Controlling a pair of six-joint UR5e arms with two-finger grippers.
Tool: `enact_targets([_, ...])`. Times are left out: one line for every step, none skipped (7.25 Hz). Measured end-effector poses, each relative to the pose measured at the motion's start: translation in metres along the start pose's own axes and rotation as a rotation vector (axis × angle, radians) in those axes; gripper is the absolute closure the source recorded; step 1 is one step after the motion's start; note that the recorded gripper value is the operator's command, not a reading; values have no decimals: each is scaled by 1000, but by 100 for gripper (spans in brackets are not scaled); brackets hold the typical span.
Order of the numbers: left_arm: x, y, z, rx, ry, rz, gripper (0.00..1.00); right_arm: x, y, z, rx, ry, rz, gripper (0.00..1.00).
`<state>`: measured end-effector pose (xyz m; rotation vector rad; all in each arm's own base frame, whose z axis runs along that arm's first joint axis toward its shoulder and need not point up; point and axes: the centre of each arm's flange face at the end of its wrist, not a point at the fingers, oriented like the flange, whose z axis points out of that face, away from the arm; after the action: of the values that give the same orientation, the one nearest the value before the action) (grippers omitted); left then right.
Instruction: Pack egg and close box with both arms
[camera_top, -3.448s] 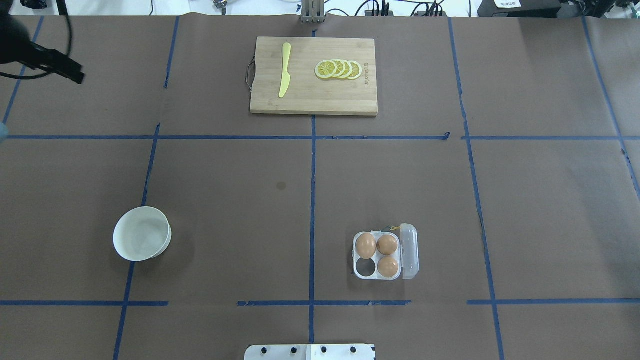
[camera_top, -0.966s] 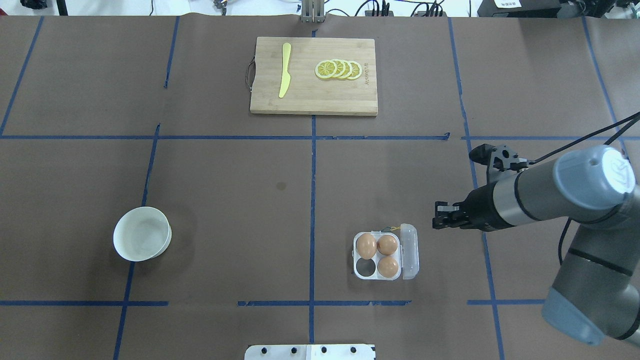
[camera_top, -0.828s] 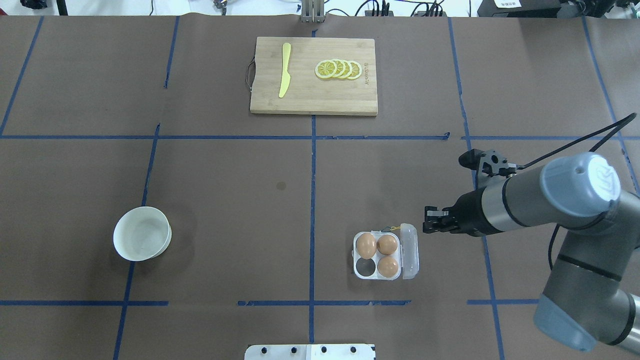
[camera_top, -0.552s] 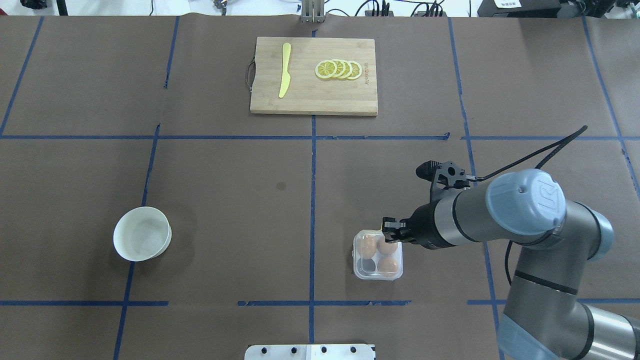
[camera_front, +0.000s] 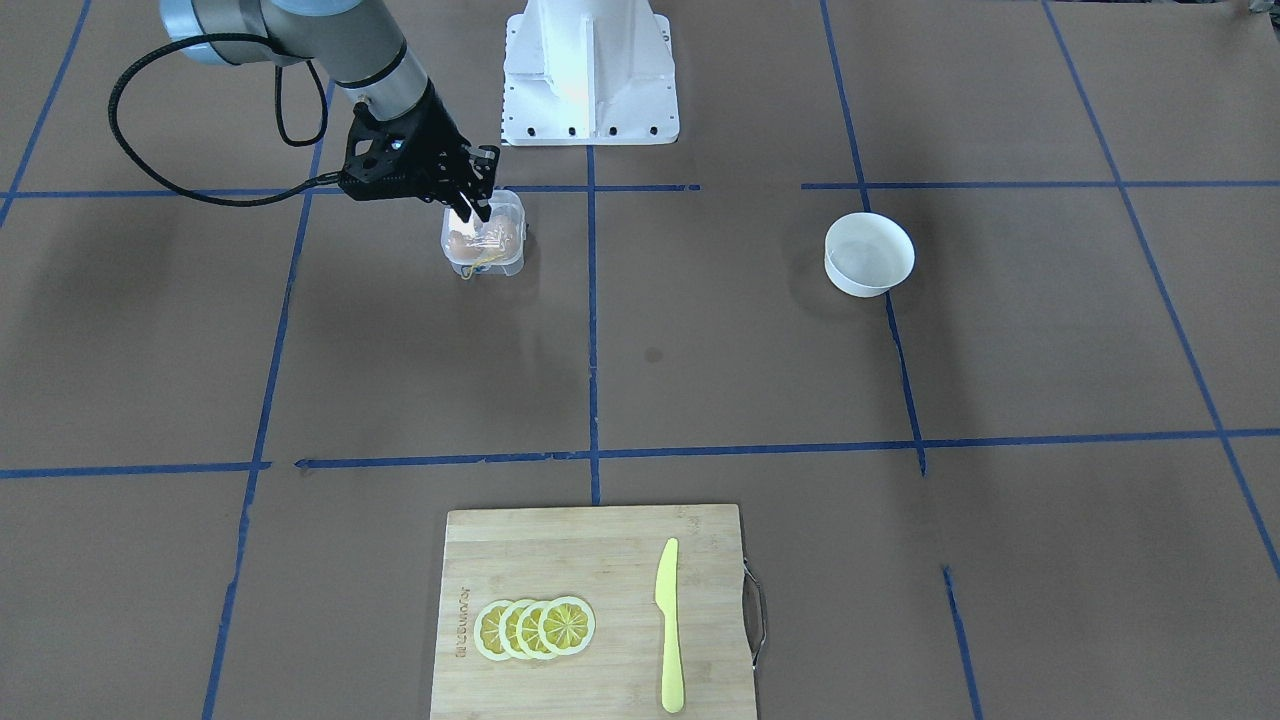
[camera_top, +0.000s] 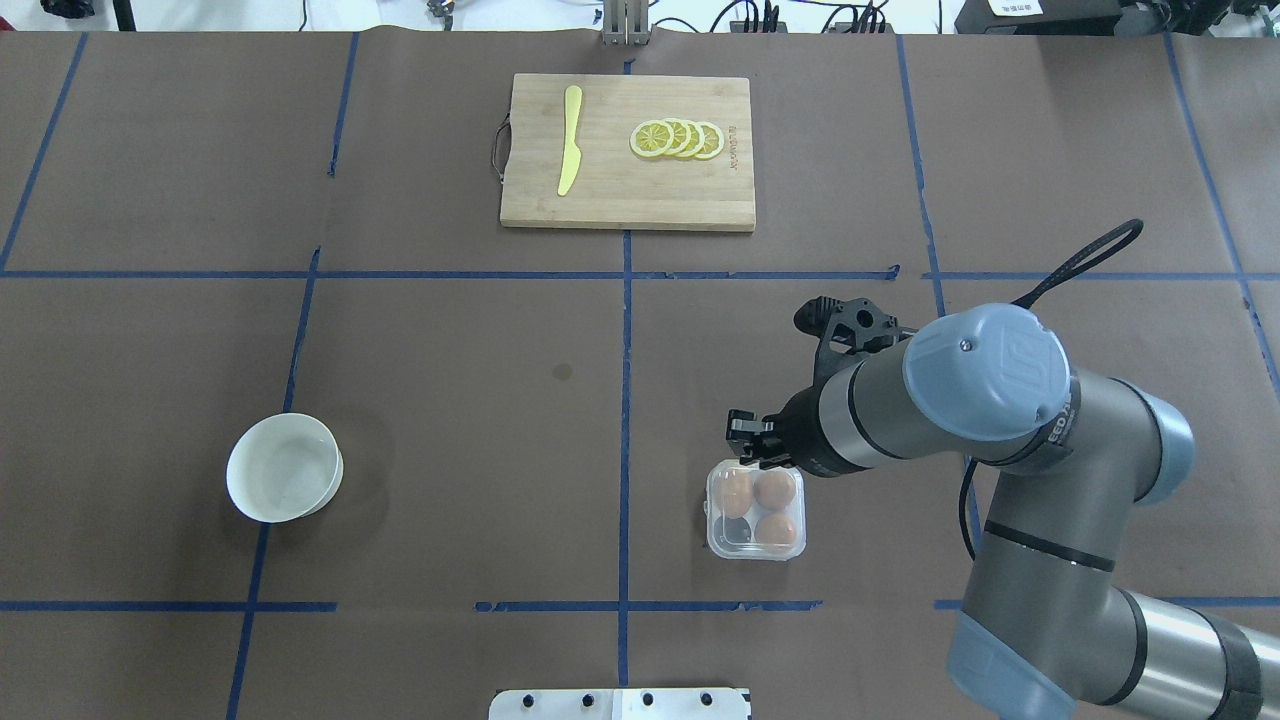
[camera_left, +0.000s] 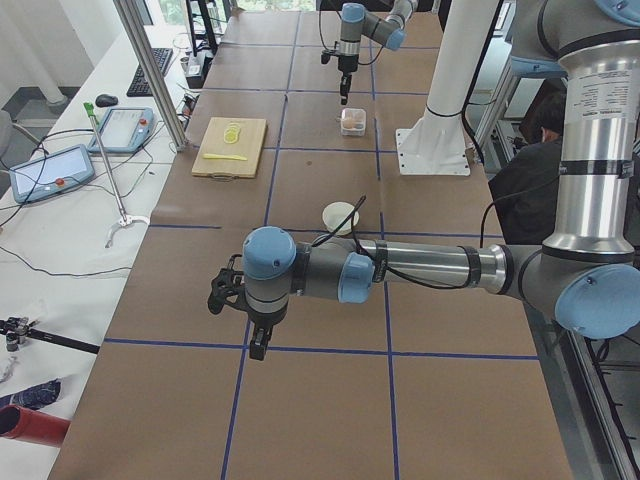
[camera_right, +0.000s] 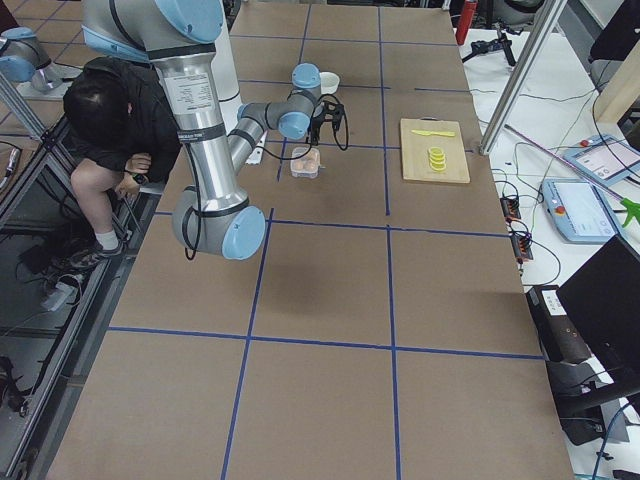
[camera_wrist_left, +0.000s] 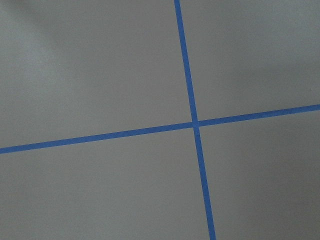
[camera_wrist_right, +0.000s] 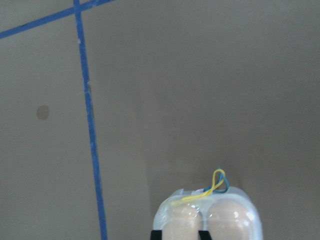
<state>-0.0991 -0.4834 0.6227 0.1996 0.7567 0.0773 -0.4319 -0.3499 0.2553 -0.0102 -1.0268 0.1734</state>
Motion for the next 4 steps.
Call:
enact_targets([0, 0, 1, -2, 0, 0, 0, 17, -25, -10, 3, 45, -25, 0])
enact_targets([0, 1, 2, -5, 0, -2, 0, 46, -52, -20, -1, 101, -67, 0])
enact_targets([-1, 3, 3, -7, 1, -4, 0, 86, -74, -31, -10, 151, -122, 0])
enact_targets([-2, 4, 4, -9, 1, -6, 0, 137, -96, -46, -21, 197, -187, 0])
